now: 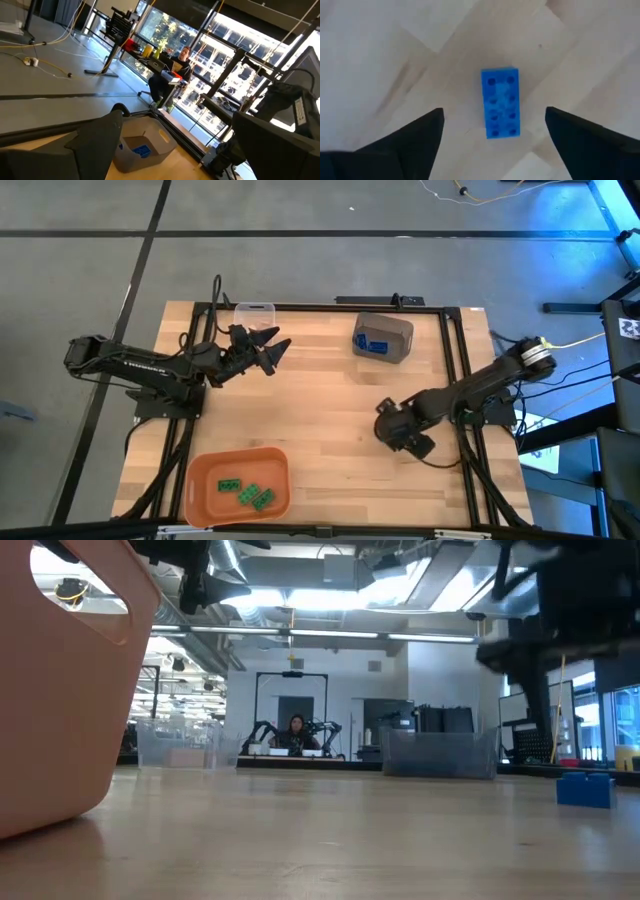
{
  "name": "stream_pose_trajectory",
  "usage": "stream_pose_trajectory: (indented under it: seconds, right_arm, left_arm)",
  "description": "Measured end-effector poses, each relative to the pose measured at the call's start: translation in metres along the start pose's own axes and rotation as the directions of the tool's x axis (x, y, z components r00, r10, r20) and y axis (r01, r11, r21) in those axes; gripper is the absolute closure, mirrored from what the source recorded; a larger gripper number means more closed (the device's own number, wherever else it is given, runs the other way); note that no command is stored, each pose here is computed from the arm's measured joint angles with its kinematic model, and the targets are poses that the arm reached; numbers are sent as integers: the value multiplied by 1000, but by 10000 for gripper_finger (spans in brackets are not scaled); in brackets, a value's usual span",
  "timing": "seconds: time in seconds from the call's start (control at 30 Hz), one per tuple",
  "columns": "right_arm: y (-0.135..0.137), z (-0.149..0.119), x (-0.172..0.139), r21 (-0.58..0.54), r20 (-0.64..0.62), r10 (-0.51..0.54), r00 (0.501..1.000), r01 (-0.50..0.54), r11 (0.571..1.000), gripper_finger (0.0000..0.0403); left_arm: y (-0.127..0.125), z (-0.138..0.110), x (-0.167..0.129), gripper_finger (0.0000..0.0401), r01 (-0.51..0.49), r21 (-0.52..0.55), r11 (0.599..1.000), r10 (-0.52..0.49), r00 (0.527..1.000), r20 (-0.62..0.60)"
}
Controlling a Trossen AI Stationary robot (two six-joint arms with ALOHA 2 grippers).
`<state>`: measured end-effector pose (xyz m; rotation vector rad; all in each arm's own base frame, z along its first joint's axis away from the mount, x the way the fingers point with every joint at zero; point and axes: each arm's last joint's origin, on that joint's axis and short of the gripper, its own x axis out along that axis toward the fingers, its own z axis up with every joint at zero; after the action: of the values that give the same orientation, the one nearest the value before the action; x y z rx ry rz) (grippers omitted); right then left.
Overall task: Sort & place blocks by color
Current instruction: Put the blue game piece into the black transparent bin
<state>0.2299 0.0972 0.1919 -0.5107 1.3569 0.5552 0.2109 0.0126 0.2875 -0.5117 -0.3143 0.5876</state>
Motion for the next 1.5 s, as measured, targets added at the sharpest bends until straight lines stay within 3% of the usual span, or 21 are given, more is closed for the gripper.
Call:
stream_pose_trajectory:
  seconds: [0.07, 0.23, 0.4, 0.5, 0.63, 0.7, 0.8, 0.87, 0.93, 1.0, 1.1, 1.17, 1.23, 1.3, 1.37, 1.5]
  right_arm:
    - [-2, 4, 13, -49, -35, 9, 999, -11, 999, 51]
    - [-4, 4, 47, -52, -126, 37, 991, -44, 998, 51]
    - [-6, -7, 68, 62, -126, 9, 992, -1, 998, 79]
    - [-5, -9, 68, 136, -120, -5, 993, 21, 990, 134]
    - [-1, -11, 64, 231, -123, -23, 992, 51, 972, 271]
    - [0, -13, 62, 298, -111, -20, 994, 52, 953, 262]
    - [3, -20, 58, 436, -92, -34, 995, 71, 897, 262]
    - [6, -29, 54, 545, -76, -56, 996, 89, 833, 262]
    - [8, -37, 50, 676, -15, -90, 996, 77, 733, 262]
    - [8, -39, 44, 802, 129, -151, 980, -13, 597, 262]
    - [7, -40, 37, 894, 337, -318, 886, -196, 402, 262]
    - [3, -37, 30, 890, 449, -480, 754, -330, 313, 262]
    - [-3, -33, 22, 860, 499, -623, 602, -435, 267, 262]
    - [-12, -32, 15, 834, 508, -713, 484, -485, 265, 262]
    - [-22, -28, 5, 803, 528, -760, 378, -514, 302, 262]
    - [-44, -21, -20, 779, 557, -791, 254, -490, 391, 262]
  left_arm:
    - [0, 0, 0, 32, 0, -1, 1000, 0, 1000, 0]
    - [0, 0, 0, 32, 0, -27, 1000, 0, 1000, 0]
    - [0, 0, 0, 32, -1, -26, 1000, 1, 1000, -1]
    - [0, 0, 0, 32, -1, -21, 1000, 1, 1000, 0]
    - [0, 0, 0, 32, -1, -18, 1000, 1, 1000, -1]
    - [0, 0, 0, 32, -1, -17, 1000, 1, 1000, -1]
    - [0, 0, 0, 32, -1, -17, 1000, 1, 1000, -1]
    - [0, 0, 0, 32, -1, -16, 1000, 1, 1000, -2]
    - [0, -1, 0, 32, 1, -9, 1000, -1, 1000, -6]
    - [-1, -1, 0, 32, 29, 15, 999, -28, 999, -19]
    - [-3, -2, 0, 32, 117, 56, 991, -114, 992, -63]
    - [-5, -3, -1, 32, 192, 77, 978, -184, 978, -99]
    - [-7, -5, -1, 32, 277, 84, 957, -263, 954, -143]
    - [-10, -6, -2, 32, 363, 74, 929, -345, 920, -186]
    - [-11, -7, -4, 32, 428, 57, 902, -406, 886, -226]
    - [-8, -5, -11, 32, 461, 34, 887, -430, 850, -304]
